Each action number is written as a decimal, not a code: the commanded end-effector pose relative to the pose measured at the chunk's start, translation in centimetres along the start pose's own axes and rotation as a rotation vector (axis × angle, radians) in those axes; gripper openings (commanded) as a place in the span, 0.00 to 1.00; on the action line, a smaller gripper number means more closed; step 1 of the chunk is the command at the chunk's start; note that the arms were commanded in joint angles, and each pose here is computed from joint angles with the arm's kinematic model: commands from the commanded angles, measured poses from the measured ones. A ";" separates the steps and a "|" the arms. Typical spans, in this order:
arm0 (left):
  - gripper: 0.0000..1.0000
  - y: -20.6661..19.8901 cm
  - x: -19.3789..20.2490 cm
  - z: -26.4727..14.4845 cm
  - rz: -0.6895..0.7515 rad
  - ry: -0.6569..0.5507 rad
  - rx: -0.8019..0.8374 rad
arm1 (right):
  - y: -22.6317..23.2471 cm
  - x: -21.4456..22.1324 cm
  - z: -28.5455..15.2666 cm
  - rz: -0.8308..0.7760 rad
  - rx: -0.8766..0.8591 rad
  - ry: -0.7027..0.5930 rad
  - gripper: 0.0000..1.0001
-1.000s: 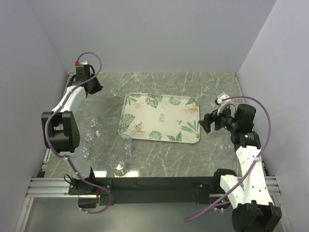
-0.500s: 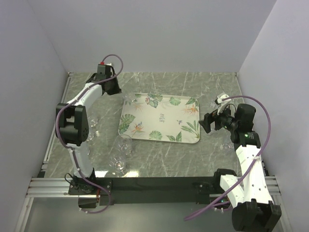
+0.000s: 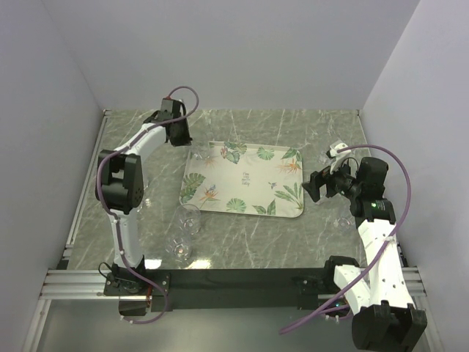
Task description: Place the glasses into the tray
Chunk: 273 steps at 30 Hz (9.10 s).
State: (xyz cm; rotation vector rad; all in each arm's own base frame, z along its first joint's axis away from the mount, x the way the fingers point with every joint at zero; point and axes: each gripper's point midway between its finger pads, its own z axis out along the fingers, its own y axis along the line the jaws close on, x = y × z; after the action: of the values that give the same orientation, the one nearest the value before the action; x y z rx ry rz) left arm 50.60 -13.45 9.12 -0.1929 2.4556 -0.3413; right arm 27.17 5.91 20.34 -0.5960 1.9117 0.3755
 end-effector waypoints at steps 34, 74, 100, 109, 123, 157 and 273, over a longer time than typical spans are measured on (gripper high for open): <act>0.91 -1.2 0.6 -23.1 0.113 -0.518 0.160 | 10.5 -1.8 1.1 -0.262 -0.492 0.065 1.00; 0.99 7.4 3.9 -30.7 0.022 -0.830 -0.134 | 31.1 -5.5 15.3 -0.092 -0.594 0.373 0.99; 0.99 7.0 3.9 -31.2 0.020 -0.847 -0.106 | 32.9 2.0 20.2 -0.194 -0.424 0.541 0.45; 0.99 7.2 3.9 -31.5 0.011 -0.861 -0.109 | 31.3 -0.7 20.5 -0.290 -0.363 0.456 0.00; 0.99 7.0 3.9 -31.9 0.012 -0.874 -0.094 | 25.4 -9.8 17.0 -0.364 -0.488 0.298 0.00; 0.99 7.2 3.8 -32.3 0.000 -0.896 -0.103 | 8.4 -9.7 33.6 0.211 0.143 0.225 0.00; 0.00 11.5 3.0 -12.0 -0.020 -0.128 -0.405 | 2.9 -4.9 -1.9 -0.011 -0.088 -0.207 0.50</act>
State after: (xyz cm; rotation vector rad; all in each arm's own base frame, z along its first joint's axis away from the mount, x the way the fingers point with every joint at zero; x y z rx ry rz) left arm 38.64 -0.11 8.99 -0.4430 2.4961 0.1723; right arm 25.32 8.72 24.89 -0.6035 1.7298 0.5192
